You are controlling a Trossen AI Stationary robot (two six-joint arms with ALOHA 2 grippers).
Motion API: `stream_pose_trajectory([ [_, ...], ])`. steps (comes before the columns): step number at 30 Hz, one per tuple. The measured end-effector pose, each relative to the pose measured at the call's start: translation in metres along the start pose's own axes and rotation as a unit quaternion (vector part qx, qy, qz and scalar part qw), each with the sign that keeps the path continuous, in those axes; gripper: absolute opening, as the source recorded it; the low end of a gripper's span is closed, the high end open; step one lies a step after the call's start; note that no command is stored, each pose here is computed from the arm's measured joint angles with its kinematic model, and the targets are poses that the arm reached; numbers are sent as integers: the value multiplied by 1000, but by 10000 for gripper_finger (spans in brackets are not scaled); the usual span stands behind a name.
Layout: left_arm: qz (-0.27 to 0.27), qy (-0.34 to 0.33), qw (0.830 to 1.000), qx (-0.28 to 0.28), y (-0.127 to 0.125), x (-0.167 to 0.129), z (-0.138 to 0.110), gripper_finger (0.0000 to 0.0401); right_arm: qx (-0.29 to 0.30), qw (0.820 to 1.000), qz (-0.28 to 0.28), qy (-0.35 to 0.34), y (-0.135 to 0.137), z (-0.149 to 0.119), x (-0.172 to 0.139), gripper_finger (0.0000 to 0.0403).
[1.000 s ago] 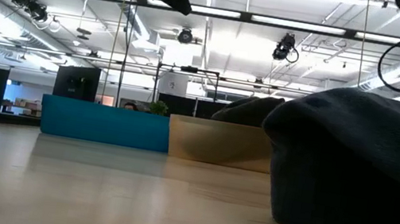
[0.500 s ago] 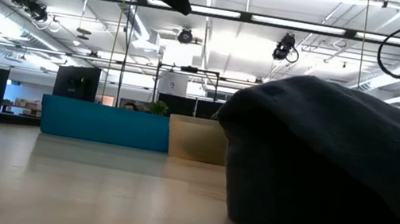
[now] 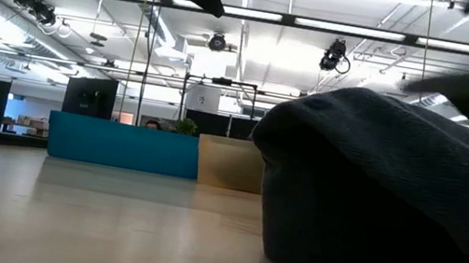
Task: Pick & Place hat
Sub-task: Put the black cap into the orange bin
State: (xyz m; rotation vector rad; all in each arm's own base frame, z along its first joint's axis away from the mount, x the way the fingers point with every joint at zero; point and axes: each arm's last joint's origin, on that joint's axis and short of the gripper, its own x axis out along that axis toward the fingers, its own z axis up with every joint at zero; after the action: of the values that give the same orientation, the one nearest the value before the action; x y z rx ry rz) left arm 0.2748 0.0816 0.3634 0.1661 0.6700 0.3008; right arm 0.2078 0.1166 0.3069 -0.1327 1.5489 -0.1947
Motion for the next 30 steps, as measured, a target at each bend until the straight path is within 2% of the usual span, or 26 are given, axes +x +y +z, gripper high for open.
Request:
stream_pose_trajectory([
  [2,0,0,1000,0,0,0,0,115,-82,993,-58,-61,-9,7,-11,1],
  [3,0,-1,1000,1,0,-1,0,115,-136,983,-90,-83,-14,11,-16,1],
  [6,8,-5,1000,1,1,-4,1,115,-261,936,-206,-116,-30,26,-22,1],
  [8,13,-2,1000,1,2,-7,0,115,-297,914,-256,-108,-46,39,-20,0],
  [13,32,-14,999,-1,4,-21,1,115,-344,897,-259,-102,-96,68,-13,0],
  [18,38,-26,999,-7,6,-36,0,115,-427,842,-286,-163,-138,96,-15,0],
  [20,41,-25,999,-12,6,-39,-1,115,-451,827,-285,-176,-154,102,-12,0],
  [22,42,-29,999,-17,7,-43,-1,115,-464,827,-267,-172,-169,106,-2,0],
  [25,43,-30,998,-23,7,-46,-1,115,-461,842,-227,-166,-187,115,18,0],
  [30,43,-26,998,-23,7,-46,-2,115,-474,854,-151,-154,-195,135,60,0],
])
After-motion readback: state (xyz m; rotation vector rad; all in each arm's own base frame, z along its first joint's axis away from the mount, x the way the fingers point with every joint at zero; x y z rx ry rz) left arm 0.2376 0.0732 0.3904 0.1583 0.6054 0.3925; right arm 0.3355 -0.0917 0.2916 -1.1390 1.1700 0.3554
